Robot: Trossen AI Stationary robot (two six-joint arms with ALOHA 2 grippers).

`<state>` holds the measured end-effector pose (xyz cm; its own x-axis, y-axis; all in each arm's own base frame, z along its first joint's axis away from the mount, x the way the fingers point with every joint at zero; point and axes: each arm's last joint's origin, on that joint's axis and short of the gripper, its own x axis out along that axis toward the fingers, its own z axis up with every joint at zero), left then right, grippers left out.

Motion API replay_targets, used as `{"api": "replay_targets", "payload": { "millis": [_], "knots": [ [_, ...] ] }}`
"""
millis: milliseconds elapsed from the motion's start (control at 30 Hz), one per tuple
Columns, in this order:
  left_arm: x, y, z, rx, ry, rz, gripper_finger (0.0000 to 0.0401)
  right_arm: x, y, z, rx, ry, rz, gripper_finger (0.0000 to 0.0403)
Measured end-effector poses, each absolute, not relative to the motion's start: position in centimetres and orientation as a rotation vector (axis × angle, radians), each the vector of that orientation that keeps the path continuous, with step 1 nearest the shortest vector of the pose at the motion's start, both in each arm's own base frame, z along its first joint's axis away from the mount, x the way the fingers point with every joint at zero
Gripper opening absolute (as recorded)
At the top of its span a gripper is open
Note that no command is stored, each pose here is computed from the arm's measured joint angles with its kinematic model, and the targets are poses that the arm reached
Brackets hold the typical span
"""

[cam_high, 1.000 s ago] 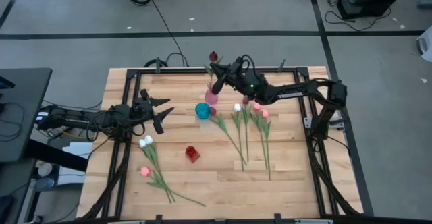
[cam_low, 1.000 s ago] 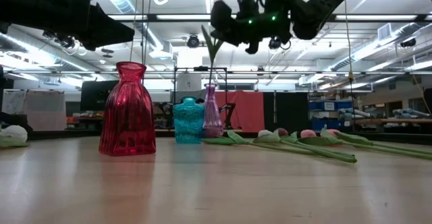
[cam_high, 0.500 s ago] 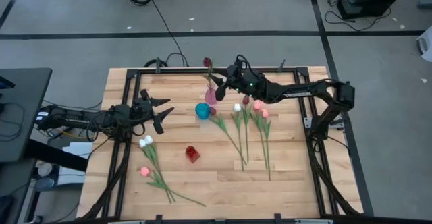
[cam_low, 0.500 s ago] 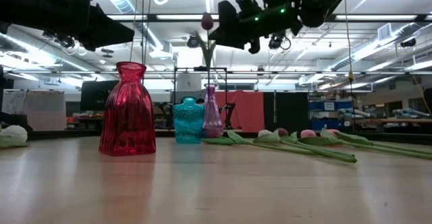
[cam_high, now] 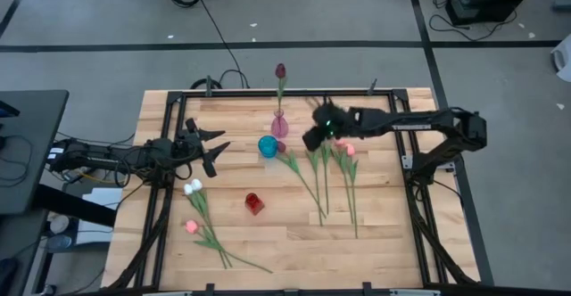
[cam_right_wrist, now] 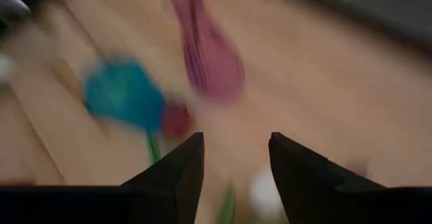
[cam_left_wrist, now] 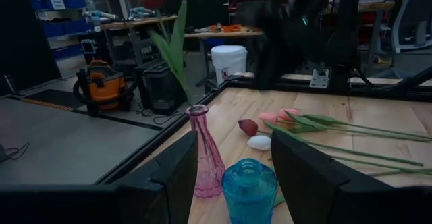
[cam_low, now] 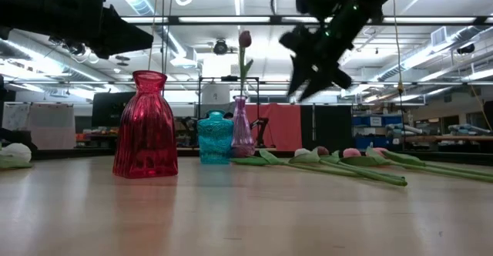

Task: Sort flowers into vase by color
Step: Put the red flower into the pink vase

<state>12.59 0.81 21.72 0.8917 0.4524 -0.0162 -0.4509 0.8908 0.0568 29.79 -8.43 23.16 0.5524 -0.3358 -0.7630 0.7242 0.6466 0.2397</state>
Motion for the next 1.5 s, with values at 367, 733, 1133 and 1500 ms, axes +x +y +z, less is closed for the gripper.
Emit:
{"api": "replay_targets", "payload": {
  "millis": [367,733,1133,1500],
  "knots": [
    [12.6,0.8,21.8,0.046,0.015,0.469,0.0192,30.4,-7.8,18.5,0.764,0.933,-0.842,0.0143],
    [12.6,0.8,21.8,0.05,0.021,0.47,0.0192,29.4,-9.3,17.2,0.768,1.015,-0.962,0.0122],
    [12.6,0.8,21.8,0.051,0.022,0.469,0.0192,30.2,-10.2,14.1,0.749,1.09,-0.967,0.0122],
    [12.6,0.8,21.7,0.052,0.028,0.469,0.0192,30.3,-10.6,13.5,0.714,1.116,-0.956,0.0038]
  ]
}}
